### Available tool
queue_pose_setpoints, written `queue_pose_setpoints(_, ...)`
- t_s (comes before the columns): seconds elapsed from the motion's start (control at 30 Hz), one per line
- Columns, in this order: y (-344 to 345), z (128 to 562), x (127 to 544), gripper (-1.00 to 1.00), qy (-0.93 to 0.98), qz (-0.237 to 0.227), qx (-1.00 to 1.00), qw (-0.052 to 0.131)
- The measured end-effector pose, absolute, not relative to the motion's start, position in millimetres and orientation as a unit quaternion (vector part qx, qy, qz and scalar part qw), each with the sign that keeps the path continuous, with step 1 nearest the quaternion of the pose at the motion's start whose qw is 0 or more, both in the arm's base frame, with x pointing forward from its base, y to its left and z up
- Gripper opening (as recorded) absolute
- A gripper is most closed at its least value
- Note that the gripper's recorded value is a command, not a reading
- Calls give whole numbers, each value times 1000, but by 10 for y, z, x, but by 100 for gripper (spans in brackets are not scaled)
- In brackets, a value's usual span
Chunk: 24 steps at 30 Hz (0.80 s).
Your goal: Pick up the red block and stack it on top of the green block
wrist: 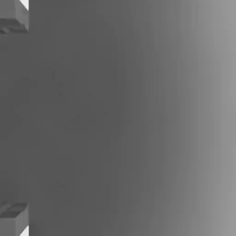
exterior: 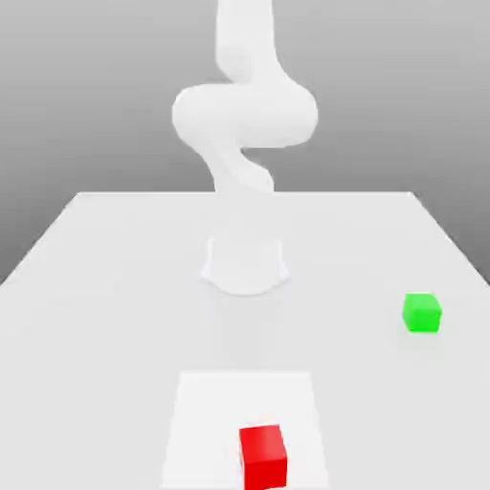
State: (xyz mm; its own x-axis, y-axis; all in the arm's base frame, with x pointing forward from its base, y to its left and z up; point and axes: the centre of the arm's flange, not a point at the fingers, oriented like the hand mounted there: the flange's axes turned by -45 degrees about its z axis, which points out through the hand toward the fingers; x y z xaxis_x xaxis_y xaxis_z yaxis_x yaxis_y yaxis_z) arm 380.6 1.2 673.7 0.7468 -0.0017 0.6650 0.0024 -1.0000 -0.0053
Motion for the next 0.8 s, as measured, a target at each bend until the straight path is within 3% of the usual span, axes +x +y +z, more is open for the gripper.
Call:
queue_pose_setpoints(0.2, 57, 5716, 4479, 0, -17, -272, -962, 3)
queue_pose_setpoints(0.4, 113, 4607, 4872, 0, -35, -188, -982, 2)
queue_pose_setpoints(0.6, 170, 3450, 4991, 0, -52, -103, -993, 2)
queue_pose_setpoints(0.8, 202, 2311, 4836, 0, -69, -16, -997, 0)
